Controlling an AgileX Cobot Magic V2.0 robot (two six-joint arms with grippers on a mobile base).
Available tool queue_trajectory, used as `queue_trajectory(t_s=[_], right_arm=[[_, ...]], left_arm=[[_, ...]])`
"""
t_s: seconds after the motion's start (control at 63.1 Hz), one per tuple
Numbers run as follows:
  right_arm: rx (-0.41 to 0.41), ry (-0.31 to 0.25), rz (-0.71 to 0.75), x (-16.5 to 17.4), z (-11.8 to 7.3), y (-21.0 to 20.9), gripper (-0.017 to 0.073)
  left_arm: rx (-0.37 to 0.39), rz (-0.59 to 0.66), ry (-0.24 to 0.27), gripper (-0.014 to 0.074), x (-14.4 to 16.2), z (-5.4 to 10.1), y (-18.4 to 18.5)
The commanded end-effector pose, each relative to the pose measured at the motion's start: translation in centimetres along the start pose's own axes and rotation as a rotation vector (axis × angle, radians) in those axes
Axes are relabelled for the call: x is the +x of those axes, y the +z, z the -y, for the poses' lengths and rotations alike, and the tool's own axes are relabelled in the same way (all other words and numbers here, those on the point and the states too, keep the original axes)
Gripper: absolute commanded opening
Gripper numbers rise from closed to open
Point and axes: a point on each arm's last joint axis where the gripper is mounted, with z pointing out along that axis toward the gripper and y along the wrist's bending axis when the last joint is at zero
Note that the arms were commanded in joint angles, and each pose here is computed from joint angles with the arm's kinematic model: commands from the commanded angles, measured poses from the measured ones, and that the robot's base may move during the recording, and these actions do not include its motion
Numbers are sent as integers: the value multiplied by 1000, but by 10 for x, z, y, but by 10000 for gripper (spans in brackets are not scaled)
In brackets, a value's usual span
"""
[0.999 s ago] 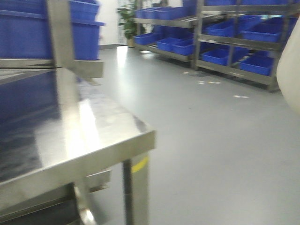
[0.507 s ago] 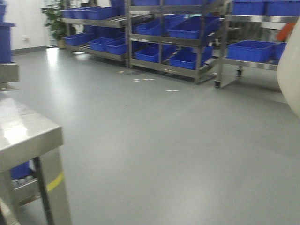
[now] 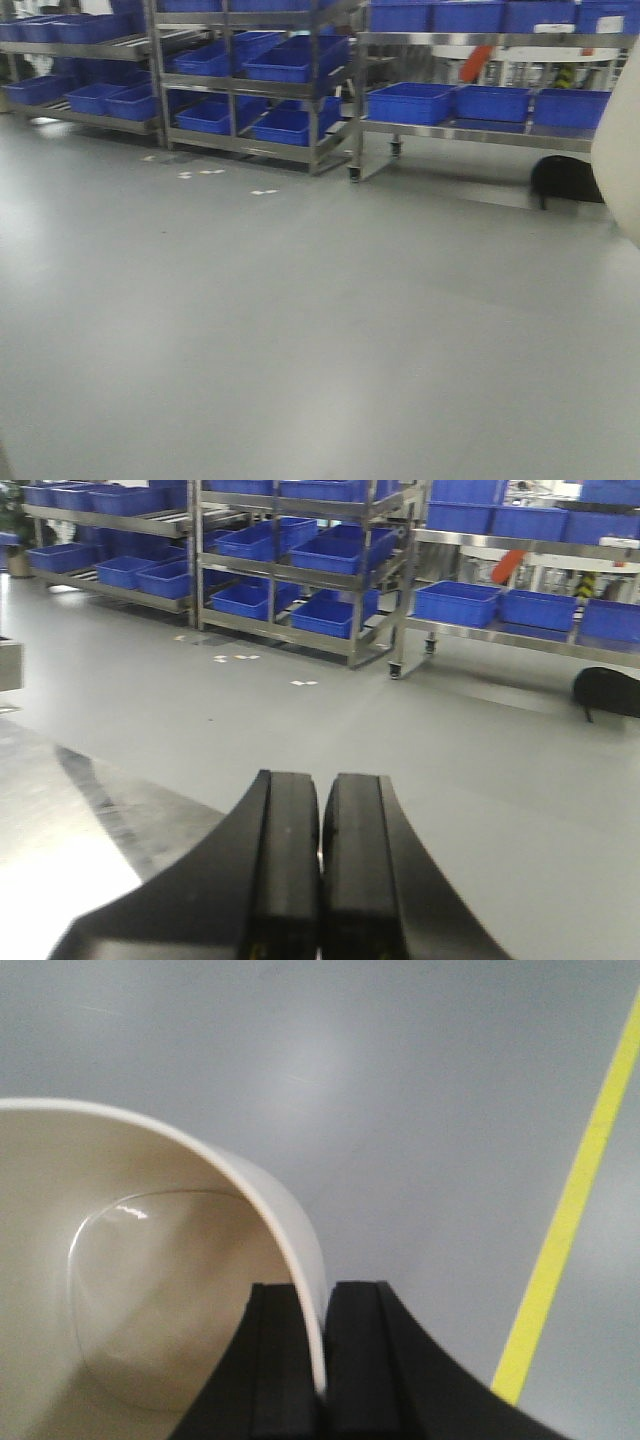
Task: Move white bin to right shelf second layer
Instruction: 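Turn the base away from the table holding the bin in the right gripper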
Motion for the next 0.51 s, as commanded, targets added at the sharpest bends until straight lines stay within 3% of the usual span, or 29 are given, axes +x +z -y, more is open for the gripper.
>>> queue_trajectory(t_s=[0.0,0.491], right_arm=[[-11,-3,114,-15,-1,-7,52],[-11,-3,114,-15,-1,-7,52]], left_arm=[[1,78,-6,85,0,-1,-1],[13,78,-7,85,1,0,-1]])
